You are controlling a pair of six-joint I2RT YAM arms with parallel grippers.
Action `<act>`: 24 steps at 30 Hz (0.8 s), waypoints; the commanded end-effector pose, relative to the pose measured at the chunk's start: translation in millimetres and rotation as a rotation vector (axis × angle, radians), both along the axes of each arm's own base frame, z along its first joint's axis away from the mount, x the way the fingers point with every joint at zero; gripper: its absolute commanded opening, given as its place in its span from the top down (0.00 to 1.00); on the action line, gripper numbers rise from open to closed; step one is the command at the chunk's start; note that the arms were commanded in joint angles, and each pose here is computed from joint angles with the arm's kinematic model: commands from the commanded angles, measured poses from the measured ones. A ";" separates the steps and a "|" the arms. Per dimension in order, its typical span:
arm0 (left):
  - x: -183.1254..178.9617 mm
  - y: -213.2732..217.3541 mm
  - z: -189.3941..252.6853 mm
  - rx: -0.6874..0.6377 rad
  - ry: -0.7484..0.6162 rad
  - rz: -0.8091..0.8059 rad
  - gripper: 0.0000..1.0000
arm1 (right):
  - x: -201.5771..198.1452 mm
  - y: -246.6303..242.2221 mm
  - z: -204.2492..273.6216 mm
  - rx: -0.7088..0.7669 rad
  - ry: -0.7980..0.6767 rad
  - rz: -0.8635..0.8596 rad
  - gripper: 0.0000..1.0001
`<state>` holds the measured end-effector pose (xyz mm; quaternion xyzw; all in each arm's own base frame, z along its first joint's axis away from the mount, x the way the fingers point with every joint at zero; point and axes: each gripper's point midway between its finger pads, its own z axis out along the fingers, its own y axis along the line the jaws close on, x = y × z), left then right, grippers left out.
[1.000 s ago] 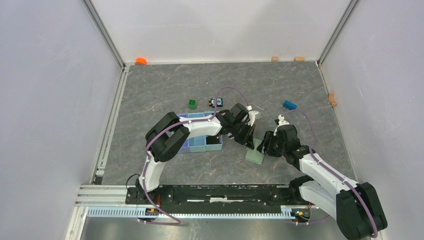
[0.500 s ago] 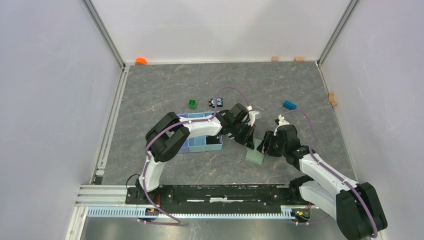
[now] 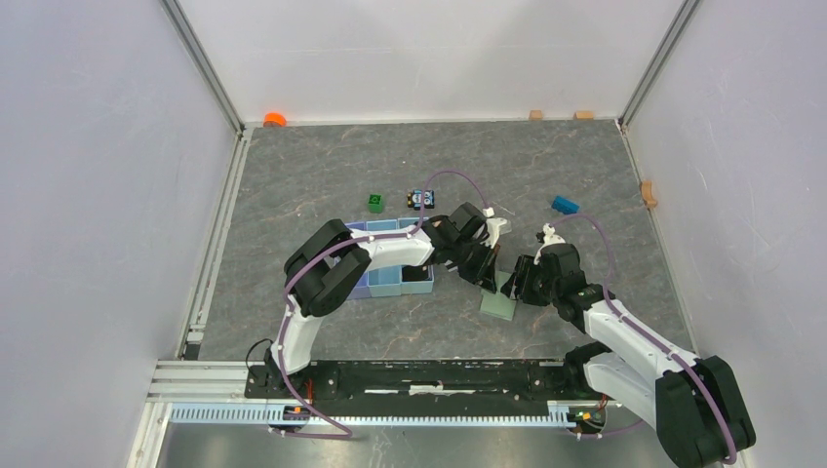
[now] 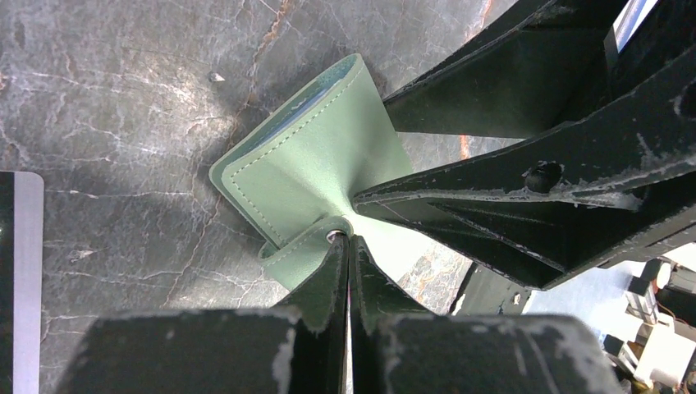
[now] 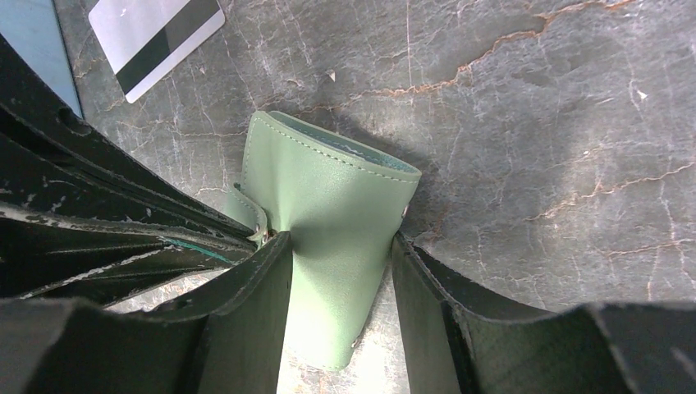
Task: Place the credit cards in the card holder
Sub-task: Close the card holder at the center of the board.
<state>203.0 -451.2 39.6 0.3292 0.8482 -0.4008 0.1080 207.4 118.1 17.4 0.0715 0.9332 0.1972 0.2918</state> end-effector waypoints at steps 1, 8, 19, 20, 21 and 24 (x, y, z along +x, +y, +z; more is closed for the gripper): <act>-8.6 -4.1 5.8 -0.027 -0.055 -0.060 0.98 | -37.0 -23.1 -36.5 -0.109 0.152 -0.007 0.46; -7.7 -6.5 8.0 -0.038 -0.057 -0.058 0.98 | -37.6 -23.0 -36.8 -0.107 0.153 -0.007 0.46; -11.6 -8.2 11.0 -0.051 -0.064 -0.076 0.98 | -39.1 -23.5 -38.8 -0.109 0.157 -0.006 0.46; -12.7 -8.9 12.0 -0.056 -0.067 -0.082 0.98 | -39.5 -23.6 -39.2 -0.109 0.159 -0.007 0.46; -12.8 -9.2 12.2 -0.059 -0.068 -0.085 0.98 | -38.8 -23.6 -38.8 -0.110 0.157 -0.008 0.46; -13.5 -9.5 12.4 -0.060 -0.073 -0.090 0.98 | -39.1 -23.6 -38.9 -0.109 0.157 -0.007 0.46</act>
